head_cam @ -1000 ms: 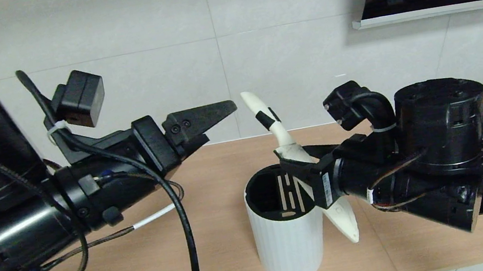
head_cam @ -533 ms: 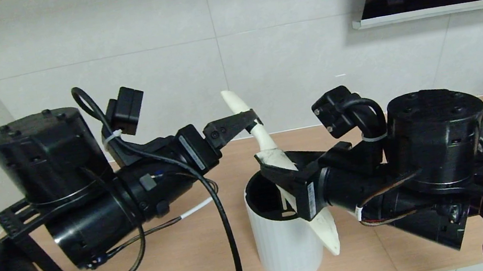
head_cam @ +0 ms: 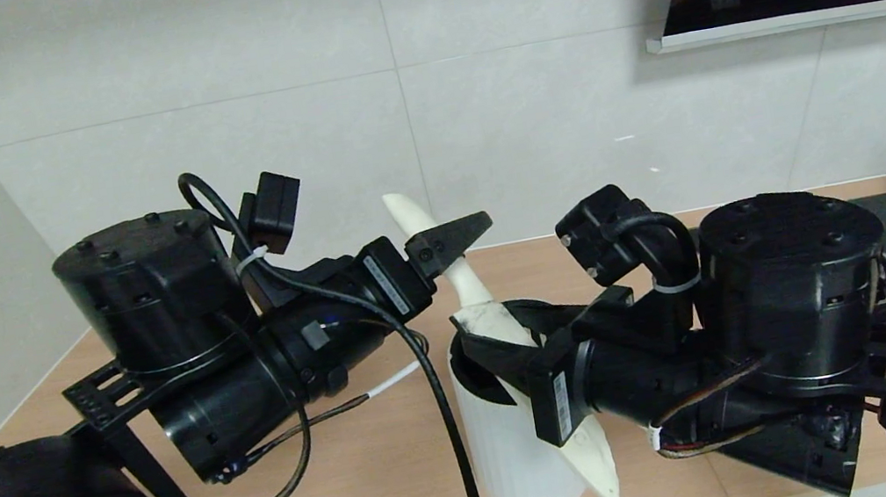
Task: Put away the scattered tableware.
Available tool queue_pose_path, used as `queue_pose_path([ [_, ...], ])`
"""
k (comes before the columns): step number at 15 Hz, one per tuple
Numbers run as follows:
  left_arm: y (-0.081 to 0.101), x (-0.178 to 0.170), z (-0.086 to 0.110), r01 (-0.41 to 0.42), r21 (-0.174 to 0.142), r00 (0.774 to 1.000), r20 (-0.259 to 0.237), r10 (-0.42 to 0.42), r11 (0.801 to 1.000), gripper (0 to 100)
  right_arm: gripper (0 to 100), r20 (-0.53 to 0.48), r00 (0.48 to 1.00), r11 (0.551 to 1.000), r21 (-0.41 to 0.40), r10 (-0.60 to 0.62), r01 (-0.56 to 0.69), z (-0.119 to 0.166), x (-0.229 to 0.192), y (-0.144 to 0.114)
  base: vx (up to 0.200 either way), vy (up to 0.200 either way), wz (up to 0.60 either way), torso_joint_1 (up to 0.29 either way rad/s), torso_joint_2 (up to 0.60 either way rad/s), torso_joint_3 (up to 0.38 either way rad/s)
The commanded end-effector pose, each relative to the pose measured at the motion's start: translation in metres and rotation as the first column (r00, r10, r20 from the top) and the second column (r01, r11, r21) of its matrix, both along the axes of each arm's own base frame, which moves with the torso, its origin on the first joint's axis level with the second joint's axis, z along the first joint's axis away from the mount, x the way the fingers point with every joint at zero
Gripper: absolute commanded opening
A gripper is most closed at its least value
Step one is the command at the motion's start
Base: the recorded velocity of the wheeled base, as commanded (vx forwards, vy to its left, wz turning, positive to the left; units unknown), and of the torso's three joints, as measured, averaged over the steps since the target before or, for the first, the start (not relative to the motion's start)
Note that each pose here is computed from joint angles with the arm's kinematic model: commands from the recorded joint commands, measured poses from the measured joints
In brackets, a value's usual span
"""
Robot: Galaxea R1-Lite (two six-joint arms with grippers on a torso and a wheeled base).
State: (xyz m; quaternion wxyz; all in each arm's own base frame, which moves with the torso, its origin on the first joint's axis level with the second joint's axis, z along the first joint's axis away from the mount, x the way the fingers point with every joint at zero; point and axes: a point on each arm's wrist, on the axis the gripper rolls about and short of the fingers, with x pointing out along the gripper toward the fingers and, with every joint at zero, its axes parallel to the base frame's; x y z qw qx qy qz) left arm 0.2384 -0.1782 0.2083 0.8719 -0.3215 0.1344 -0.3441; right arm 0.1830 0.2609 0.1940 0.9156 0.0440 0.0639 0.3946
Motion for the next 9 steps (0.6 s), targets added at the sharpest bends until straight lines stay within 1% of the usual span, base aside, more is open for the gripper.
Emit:
queue_pose_path([
  [1, -0.0001, -0.0003, 0.0011, 0.001, -0.002, 1.000, 0.003, -0.001, 1.000, 100, 0, 0.000, 1.000, 1.000, -0.001, 0.004, -0.004, -0.0002, -0.0014, 0.0003, 0.000, 0.000, 0.00, 0.000, 0.00, 0.000],
  [7, 0.0001, 0.0001, 0.0002, 0.000, -0.002, 1.000, 0.000, 0.000, 1.000, 100, 0, -0.001, 1.000, 1.000, -0.002, 0.005, -0.006, -0.0004, -0.0024, -0.0003, 0.000, 0.000, 0.00, 0.000, 0.00, 0.000],
  [8, -0.0002, 0.0005, -0.0011, 0.000, 0.001, 1.000, -0.004, 0.000, 1.000, 0, 0, 0.000, 1.000, 1.000, -0.003, 0.004, -0.004, -0.0004, -0.0020, -0.0006, 0.000, 0.000, 0.00, 0.000, 0.00, 0.000],
  [9, -0.0005, 0.0002, -0.0011, 0.001, 0.001, 1.000, -0.004, -0.001, 1.000, 0, 0, 0.000, 1.000, 1.000, -0.003, 0.006, -0.006, -0.0004, -0.0024, -0.0003, 0.000, 0.000, 0.00, 0.000, 0.00, 0.000],
])
